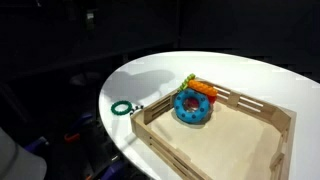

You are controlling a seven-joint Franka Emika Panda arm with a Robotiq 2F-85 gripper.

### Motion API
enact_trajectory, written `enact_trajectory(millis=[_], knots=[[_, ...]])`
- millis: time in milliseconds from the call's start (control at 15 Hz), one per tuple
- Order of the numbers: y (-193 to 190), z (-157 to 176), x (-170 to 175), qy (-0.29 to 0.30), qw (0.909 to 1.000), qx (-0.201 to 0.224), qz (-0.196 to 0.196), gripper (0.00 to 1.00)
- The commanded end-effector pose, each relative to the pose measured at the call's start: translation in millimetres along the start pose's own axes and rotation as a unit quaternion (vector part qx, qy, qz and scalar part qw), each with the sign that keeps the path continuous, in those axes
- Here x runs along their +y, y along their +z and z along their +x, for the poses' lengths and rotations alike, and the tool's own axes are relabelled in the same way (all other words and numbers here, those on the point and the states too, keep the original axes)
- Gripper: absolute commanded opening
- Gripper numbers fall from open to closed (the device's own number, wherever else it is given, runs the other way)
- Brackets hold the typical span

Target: Pick up the green ring from the table and put it on the tray

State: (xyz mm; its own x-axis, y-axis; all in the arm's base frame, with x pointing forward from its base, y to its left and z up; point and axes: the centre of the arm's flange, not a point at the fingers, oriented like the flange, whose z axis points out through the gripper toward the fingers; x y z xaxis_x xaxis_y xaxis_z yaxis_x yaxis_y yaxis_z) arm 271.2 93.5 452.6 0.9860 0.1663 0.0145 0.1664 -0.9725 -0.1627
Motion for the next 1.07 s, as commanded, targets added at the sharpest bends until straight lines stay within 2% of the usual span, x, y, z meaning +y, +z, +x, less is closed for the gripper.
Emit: enact_trajectory(millis=[0,467,1000], knots=[[0.0,0.0,0.0,0.0,1.0,0.0,0.0,1.0],[-16.5,13.2,1.9,0.011,0.9997,0.018,-0.007,1.0],[-64.4,56.8,-3.8,0.032,0.9967,0.071,-0.024,1.0]])
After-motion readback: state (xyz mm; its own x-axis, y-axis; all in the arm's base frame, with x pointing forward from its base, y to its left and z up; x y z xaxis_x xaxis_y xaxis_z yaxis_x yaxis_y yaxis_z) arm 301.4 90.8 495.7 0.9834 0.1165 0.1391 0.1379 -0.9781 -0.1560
